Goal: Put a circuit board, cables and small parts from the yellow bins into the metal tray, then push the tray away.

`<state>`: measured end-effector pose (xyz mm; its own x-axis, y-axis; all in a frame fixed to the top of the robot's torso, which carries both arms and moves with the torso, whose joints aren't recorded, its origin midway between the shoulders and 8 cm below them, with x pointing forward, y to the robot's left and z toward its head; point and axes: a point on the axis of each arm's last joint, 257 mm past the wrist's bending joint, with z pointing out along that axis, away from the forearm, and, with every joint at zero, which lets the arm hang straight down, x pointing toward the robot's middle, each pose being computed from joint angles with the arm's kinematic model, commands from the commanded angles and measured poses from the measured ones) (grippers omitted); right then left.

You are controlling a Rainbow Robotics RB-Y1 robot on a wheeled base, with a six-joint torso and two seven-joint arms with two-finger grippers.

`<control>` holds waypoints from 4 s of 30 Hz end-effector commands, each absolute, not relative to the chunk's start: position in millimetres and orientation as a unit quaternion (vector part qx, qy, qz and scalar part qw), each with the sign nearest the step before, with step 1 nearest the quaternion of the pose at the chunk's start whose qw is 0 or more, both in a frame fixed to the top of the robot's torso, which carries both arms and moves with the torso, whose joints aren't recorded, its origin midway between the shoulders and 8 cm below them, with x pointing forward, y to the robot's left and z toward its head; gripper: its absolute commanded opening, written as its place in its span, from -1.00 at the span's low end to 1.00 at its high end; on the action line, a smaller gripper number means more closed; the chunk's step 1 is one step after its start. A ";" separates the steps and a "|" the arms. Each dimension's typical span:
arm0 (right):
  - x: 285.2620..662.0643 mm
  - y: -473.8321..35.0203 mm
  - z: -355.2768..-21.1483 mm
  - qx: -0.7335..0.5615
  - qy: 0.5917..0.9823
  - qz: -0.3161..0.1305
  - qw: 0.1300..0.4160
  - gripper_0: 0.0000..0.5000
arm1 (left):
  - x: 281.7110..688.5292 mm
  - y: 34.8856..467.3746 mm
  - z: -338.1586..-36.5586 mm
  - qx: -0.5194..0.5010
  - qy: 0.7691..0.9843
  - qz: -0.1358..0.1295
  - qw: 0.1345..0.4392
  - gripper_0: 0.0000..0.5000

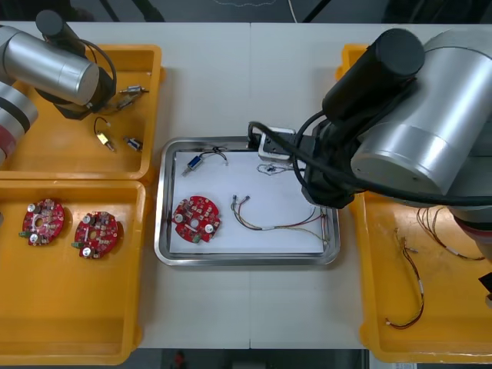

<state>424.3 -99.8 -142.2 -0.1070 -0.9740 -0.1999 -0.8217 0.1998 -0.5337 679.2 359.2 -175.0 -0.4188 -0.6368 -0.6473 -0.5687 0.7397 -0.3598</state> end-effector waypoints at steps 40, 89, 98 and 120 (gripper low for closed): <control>513.9 -51.0 -215.7 -0.648 0.689 -0.171 0.278 -1.00 | 654.9 375.1 -55.5 -0.319 0.858 -0.030 0.402 -1.00; 450.3 -55.1 -135.5 -0.645 0.691 -0.188 0.267 1.00 | 660.7 349.2 -50.5 -0.294 0.859 -0.069 0.413 -1.00; 439.8 -58.2 -99.9 -0.588 0.717 -0.160 0.338 1.00 | 670.5 358.8 -79.4 -0.297 0.860 -0.061 0.410 -1.00; 425.3 -177.2 -110.6 -0.244 0.905 -0.027 0.348 1.00 | 663.6 372.2 -116.0 -0.284 0.869 -0.048 0.401 -1.00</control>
<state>426.1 -151.6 -119.7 -0.6002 -0.5433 -0.5871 -0.5046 0.8266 -0.2491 662.5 368.4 -121.8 -0.5191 -0.5517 -0.6528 -0.4717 0.8219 -0.3194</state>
